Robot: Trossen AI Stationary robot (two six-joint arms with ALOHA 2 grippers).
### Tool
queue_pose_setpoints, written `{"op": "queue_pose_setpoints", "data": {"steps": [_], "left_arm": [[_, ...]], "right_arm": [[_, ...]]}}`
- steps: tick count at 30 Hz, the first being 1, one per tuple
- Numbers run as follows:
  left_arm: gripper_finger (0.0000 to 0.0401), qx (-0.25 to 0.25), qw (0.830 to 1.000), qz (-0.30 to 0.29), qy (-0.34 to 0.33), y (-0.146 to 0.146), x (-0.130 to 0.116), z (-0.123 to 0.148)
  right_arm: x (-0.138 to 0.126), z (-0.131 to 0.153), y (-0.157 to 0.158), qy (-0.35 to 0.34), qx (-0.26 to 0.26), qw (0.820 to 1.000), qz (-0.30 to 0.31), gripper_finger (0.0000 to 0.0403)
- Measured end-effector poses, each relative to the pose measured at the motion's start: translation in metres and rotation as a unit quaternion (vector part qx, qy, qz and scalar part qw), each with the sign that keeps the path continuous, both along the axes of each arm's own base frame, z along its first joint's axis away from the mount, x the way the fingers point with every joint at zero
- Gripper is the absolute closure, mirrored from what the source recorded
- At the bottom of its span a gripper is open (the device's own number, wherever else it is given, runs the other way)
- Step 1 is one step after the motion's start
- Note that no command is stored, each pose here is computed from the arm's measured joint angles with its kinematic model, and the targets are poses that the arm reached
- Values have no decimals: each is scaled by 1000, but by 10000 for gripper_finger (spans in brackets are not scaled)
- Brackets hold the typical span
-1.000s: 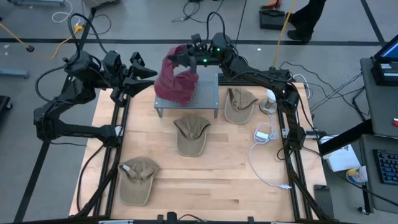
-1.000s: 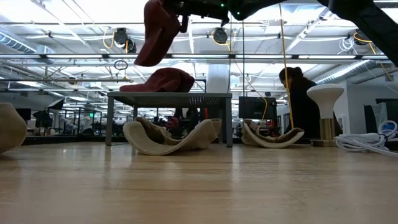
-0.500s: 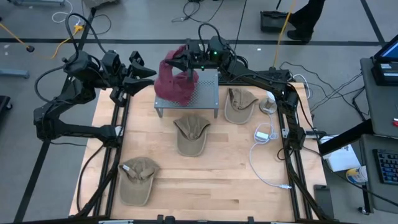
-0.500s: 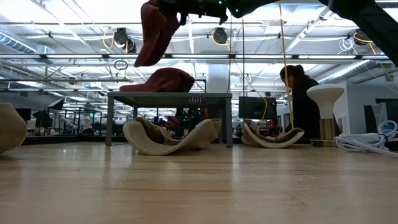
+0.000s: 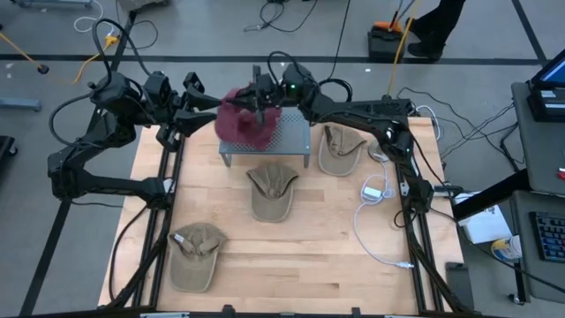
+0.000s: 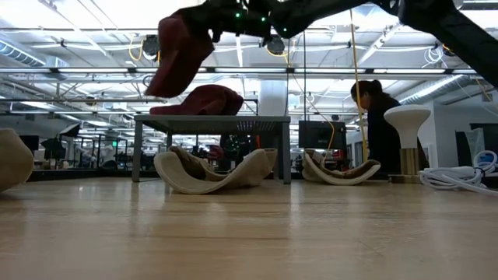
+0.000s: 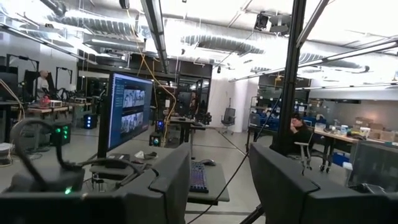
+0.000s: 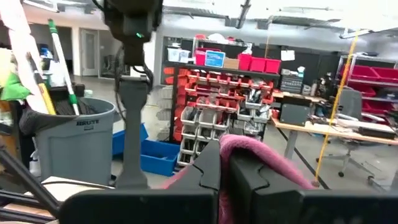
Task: Pick & Place hat
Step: Stack the dark red cap on the dark red cap on the shelf
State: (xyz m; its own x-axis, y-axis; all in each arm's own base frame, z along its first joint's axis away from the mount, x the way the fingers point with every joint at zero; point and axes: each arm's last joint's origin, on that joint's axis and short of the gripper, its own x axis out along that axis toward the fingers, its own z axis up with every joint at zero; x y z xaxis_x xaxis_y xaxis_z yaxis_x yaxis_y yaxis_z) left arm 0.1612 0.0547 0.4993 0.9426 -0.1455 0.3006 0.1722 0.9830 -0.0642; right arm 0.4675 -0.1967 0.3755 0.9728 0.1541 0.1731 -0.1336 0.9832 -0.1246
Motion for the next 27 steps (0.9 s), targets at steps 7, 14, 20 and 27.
{"op": "queue_pose_setpoints", "data": {"steps": [7, 14, 20, 27], "left_arm": [[251, -4, 1000, 0, 0, 0, 0, 0], [252, -5, 1000, 1, 2, 1, 2, -1], [252, -4, 1000, 3, 3, 1, 2, -1], [241, -4, 1000, 7, 3, 1, 2, -1]], "right_arm": [[-3, -2, -12, -1, 26, 999, -42, 403], [-14, -5, -33, 41, 134, 990, -6, 403], [-14, -15, -34, 85, 160, 984, -8, 403], [-15, -21, -38, 117, 206, 971, -22, 402]]}}
